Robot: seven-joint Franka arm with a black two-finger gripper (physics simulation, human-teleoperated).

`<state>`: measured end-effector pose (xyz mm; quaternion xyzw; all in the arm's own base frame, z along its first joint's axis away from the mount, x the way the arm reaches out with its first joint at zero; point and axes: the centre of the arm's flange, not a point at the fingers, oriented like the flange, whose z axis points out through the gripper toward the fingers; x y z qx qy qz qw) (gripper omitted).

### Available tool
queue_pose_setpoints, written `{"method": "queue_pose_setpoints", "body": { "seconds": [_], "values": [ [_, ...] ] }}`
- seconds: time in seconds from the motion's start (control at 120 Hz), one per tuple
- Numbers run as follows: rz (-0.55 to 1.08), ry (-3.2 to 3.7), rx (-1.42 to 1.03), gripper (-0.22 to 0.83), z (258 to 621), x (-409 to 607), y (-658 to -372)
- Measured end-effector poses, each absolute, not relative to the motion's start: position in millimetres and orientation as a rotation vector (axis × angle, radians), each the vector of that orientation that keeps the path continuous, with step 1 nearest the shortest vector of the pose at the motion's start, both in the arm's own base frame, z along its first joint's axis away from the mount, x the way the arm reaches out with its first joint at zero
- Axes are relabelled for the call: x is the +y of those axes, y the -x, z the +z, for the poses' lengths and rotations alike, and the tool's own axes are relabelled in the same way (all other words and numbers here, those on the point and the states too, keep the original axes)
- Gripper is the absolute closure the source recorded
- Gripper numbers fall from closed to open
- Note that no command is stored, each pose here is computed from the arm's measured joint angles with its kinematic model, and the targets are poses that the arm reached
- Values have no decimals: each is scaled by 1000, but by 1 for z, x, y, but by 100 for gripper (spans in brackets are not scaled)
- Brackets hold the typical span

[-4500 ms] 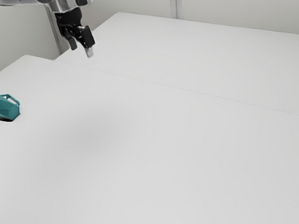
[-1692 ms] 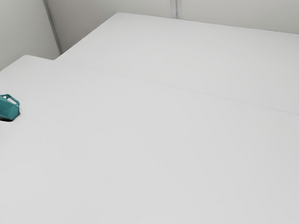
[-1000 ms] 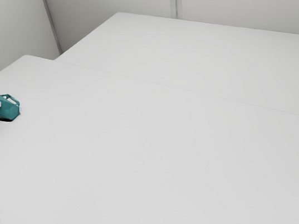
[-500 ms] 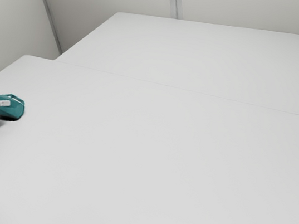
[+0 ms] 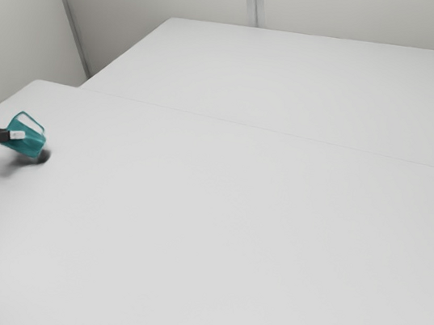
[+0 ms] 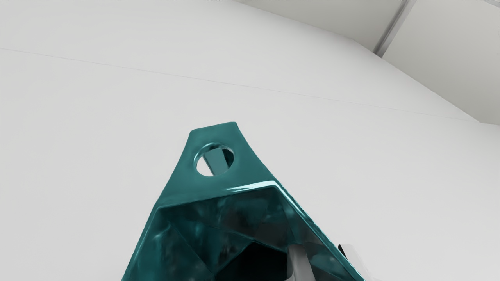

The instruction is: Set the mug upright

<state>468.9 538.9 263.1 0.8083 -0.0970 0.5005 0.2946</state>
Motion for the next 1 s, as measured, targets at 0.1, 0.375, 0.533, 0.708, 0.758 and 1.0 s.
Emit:
{"method": "queue_pose_setpoints", "body": {
  "seconds": [0.1,0.375,0.533,0.708,0.758,1.0],
  "values": [
    [1340,-2148,-260,72,267,537,-472],
    [1346,-2184,-320,78,300,524,-493],
    [1283,-2245,-425,79,338,479,-527],
    [1150,-2303,-557,78,370,377,-586],
    [1105,-2311,-584,78,377,343,-599],
    [807,-2450,-840,78,422,185,-639]
  ]
}}
